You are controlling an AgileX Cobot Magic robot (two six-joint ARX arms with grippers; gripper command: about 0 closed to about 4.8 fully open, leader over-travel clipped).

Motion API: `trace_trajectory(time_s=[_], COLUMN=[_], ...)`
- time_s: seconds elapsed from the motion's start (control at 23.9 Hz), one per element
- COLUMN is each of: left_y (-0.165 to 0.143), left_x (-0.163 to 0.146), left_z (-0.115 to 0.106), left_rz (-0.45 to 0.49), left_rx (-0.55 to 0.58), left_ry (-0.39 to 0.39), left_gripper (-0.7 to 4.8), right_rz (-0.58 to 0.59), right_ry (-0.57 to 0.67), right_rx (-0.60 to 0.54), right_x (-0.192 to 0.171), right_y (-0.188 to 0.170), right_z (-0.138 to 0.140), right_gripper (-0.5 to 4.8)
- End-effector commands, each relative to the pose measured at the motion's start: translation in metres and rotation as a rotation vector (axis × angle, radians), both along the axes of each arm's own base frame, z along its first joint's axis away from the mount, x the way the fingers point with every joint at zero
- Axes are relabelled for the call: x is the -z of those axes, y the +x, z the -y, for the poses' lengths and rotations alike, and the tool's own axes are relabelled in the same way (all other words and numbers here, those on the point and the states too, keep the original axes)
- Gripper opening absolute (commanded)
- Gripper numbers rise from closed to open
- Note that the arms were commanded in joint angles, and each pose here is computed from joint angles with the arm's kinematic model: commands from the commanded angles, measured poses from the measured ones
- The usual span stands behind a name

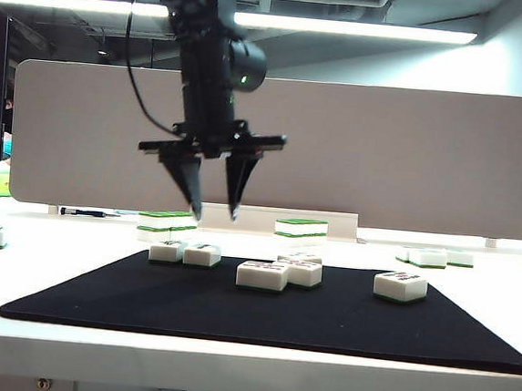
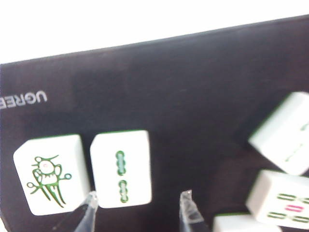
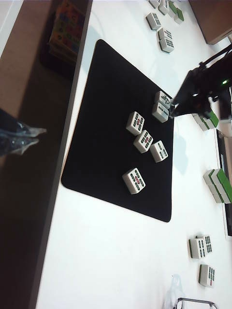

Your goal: Align six mahjong tiles in a row on the table.

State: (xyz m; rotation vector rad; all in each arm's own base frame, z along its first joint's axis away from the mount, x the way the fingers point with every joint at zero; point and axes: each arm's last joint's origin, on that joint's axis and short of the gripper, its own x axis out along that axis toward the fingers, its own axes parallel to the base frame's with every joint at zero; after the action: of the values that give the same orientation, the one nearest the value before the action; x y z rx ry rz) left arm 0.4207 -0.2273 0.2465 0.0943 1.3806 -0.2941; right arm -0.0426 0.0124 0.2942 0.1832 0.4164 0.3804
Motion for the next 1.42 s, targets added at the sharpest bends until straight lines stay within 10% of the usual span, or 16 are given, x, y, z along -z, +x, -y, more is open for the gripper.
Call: trace_trajectory(time_s=[0.04, 0.42, 0.67, 1.42], left_y=[-0.005, -0.024, -0.025, -0.023], left_x=[-0.005, 0.011, 0.033, 0.035], left_z=[0.021, 0.083, 0.095, 0.095], left_rz=[0.078, 0.223, 0.254, 0.250], left_rx=[0.125, 0.474, 0.480, 0.481], left_ry=[-0.041, -0.034, 0.130, 0.105], left_gripper=[2.19, 2.19, 2.20, 2.20], right_rz=[0.028, 0.029, 0.029, 0.031], right_ry=[-0.003, -0.003, -0.001, -0.001], right_rx=[0.001, 0.001, -0.002, -0.002], right_x=[-0.001, -0.001, -0.001, -0.001], right_y=[-0.002, -0.002, -0.002, -0.002], right_z=[0.000, 0.000, 0.000, 0.000], right_gripper=[-0.01, -0.01, -0.01, -0.01])
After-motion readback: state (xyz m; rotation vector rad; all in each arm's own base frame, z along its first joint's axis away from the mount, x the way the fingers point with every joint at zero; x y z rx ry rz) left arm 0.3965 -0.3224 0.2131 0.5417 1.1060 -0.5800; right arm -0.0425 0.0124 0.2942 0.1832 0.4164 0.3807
